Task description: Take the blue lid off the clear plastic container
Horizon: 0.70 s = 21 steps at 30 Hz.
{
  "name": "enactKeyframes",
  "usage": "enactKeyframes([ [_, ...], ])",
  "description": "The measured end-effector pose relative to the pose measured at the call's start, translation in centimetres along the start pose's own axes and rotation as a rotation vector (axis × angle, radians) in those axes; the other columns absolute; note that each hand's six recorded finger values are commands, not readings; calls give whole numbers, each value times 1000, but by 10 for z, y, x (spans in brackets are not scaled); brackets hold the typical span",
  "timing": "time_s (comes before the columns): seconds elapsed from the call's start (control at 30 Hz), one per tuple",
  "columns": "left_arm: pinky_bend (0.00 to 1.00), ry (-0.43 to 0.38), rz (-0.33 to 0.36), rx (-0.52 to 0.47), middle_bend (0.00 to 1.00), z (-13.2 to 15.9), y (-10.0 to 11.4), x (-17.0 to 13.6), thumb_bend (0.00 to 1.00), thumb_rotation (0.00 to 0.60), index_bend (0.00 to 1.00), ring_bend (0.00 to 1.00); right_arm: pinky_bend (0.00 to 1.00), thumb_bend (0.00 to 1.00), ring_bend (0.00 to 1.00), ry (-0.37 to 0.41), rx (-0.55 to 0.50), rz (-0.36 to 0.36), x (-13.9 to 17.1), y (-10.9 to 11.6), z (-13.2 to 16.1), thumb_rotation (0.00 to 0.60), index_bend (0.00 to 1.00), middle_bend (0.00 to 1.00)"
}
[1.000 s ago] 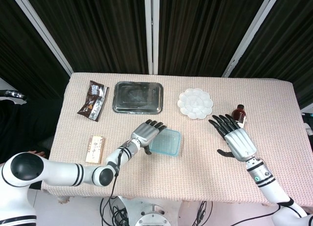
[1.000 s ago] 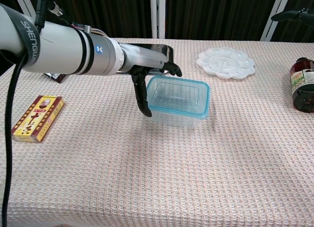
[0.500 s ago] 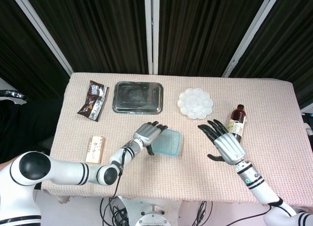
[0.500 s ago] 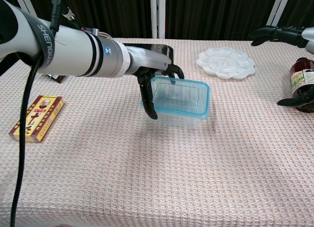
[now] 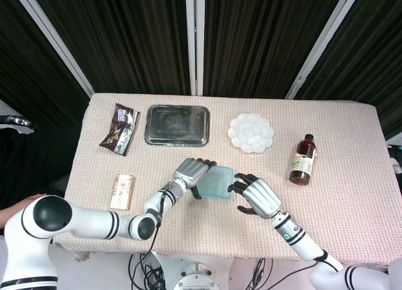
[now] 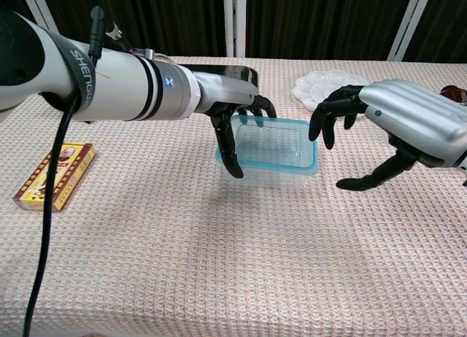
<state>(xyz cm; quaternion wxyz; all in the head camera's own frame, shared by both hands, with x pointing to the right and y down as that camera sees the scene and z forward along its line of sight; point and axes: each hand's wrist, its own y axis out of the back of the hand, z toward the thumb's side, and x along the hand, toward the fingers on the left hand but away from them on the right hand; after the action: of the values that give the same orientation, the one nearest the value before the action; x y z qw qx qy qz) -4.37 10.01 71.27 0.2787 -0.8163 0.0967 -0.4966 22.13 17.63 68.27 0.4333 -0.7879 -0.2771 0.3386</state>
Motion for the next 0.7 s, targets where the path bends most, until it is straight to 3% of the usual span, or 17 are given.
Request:
enactKeyframes([
  [0.2,265,-3,6,2,329,2,1,0,0,600,258,194,569,25,390,27,46,-38,-13,-8,4,600,570,615],
  [0.7,265,-9,10,7,329,2,0,-1,0,600,253,194,581,21,396,59,49,-57,-26,-22,13,600,578,625],
])
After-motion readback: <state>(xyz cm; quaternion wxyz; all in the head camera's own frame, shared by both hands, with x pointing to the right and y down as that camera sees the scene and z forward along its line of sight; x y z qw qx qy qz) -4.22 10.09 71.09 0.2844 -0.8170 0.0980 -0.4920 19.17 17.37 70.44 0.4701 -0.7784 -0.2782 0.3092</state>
